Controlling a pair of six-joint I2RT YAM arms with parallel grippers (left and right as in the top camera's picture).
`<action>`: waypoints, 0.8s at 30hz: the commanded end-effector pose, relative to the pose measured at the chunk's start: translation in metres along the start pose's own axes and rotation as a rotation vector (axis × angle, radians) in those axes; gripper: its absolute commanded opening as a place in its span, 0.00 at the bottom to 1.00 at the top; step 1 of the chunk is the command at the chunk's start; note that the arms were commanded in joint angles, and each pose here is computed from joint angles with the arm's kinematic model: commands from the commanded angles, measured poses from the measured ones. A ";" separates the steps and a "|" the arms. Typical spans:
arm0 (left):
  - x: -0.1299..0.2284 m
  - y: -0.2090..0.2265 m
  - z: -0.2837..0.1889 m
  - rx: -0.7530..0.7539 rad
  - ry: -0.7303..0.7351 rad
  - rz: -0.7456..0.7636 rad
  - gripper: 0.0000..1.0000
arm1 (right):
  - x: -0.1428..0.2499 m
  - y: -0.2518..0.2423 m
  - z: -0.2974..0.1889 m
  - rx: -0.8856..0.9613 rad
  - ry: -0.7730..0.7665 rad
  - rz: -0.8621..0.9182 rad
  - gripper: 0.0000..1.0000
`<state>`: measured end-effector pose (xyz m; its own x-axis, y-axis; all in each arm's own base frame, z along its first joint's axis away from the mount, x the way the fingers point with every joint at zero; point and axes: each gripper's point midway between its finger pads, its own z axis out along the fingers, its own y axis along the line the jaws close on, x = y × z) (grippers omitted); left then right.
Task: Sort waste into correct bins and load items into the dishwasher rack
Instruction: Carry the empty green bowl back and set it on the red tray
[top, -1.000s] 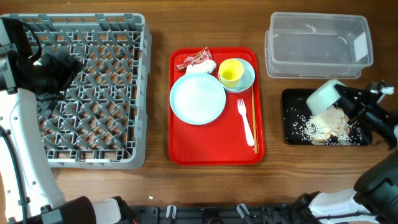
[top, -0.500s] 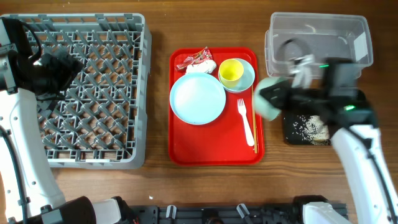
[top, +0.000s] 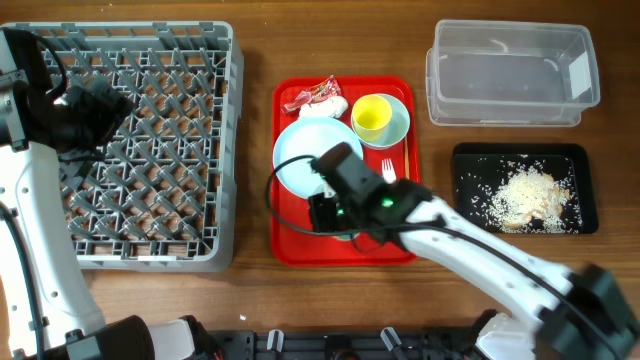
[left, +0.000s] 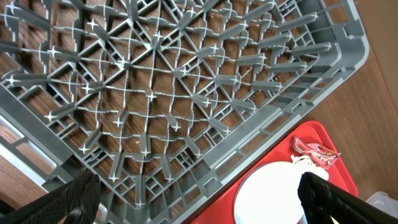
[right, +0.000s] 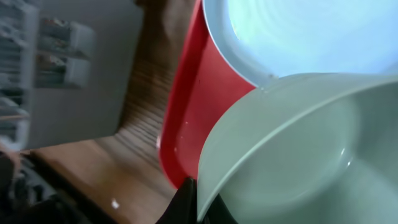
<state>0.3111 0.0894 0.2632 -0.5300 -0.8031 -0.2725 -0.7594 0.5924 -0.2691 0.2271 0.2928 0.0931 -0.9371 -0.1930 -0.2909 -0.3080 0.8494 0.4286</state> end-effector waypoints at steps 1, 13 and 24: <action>-0.002 0.000 -0.002 0.004 -0.007 -0.013 1.00 | 0.002 -0.004 0.020 0.015 0.035 0.042 0.04; -0.002 0.000 -0.002 0.004 -0.007 -0.013 1.00 | 0.018 0.031 0.012 -0.165 0.141 0.014 0.59; -0.002 0.000 -0.002 0.005 -0.006 -0.013 1.00 | -0.090 -0.006 -0.129 0.055 -0.254 0.048 1.00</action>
<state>0.3110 0.0894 0.2631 -0.5300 -0.8031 -0.2724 -0.7596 0.5924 -0.2686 0.2447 0.2882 0.1653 -0.9419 -0.1779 -0.2849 -0.3027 0.8173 0.4904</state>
